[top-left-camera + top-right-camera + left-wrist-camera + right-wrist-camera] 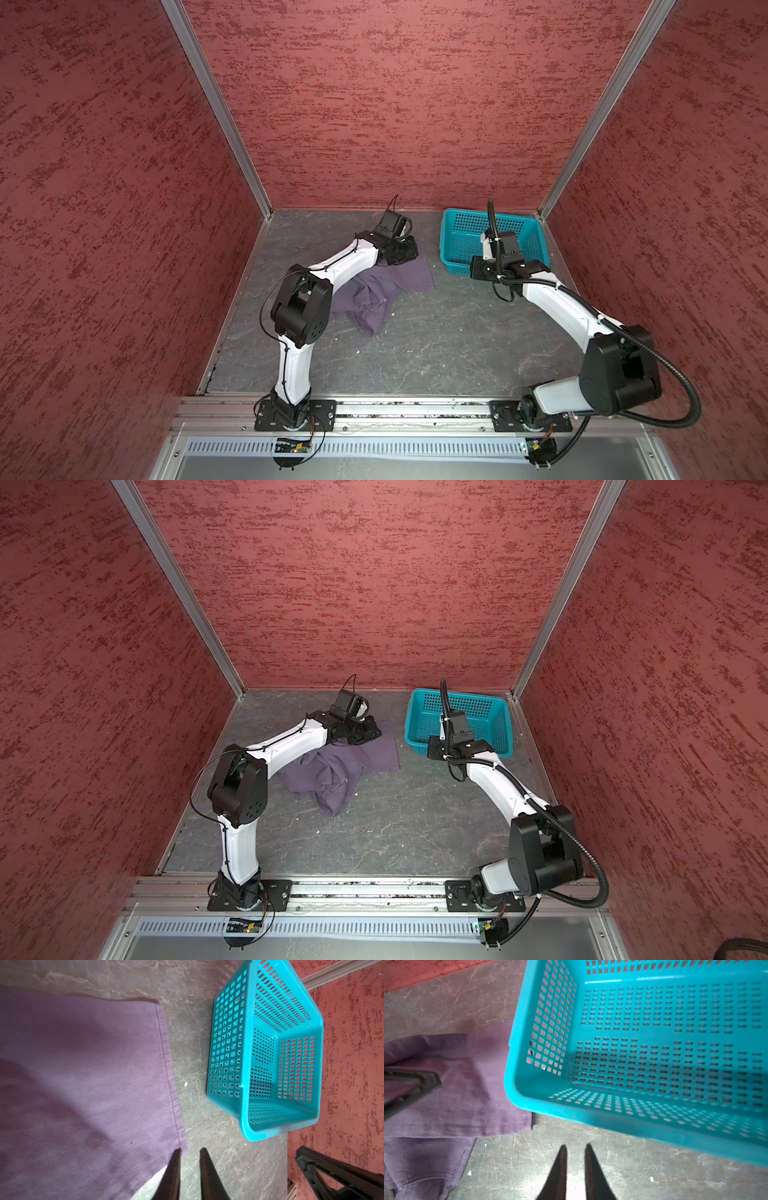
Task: Fold and stack the trousers
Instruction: Move the basket to the top-right of the table.
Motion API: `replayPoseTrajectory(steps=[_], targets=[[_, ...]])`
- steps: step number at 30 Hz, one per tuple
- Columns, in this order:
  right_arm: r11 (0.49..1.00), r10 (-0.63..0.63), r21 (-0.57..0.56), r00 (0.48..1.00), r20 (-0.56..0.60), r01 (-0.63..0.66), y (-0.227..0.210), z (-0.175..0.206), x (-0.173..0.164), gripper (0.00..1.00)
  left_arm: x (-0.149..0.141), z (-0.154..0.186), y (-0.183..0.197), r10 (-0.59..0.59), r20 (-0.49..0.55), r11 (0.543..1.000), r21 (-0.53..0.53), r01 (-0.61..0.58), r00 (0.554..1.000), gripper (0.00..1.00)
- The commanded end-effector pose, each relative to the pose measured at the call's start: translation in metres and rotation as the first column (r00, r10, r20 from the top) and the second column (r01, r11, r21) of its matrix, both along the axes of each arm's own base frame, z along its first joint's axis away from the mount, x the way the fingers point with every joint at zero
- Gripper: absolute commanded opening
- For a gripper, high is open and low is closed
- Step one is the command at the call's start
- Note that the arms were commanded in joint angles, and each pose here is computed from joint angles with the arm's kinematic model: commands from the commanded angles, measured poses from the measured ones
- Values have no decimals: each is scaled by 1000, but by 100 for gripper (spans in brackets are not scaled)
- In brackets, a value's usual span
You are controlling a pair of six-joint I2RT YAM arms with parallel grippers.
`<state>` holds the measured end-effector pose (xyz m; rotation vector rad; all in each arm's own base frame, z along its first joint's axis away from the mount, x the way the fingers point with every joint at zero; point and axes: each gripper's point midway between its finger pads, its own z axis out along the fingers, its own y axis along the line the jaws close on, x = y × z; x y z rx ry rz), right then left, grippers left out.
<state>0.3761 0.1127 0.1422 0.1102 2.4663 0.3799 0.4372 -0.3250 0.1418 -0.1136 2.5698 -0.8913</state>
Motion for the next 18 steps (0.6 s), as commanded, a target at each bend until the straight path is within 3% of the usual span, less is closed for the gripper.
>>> replayPoseTrajectory(steps=[1,4,10,18], targets=[[999,11,47,1000,23,-13,6,7,-5,8,-2,-3,-34,-83,3,996,-44,83,997,16],[1000,0,29,1000,-13,1,0,-5,-16,0,-5,-13,-58,-126,2,991,-45,126,992,15],[991,-107,-79,993,-39,103,-47,-32,-17,0,-12,-29,-95,-201,-21,978,-58,200,979,14],[958,-285,9,958,-44,285,-94,-41,18,2,-11,-33,-122,-230,-25,972,-65,228,973,16]])
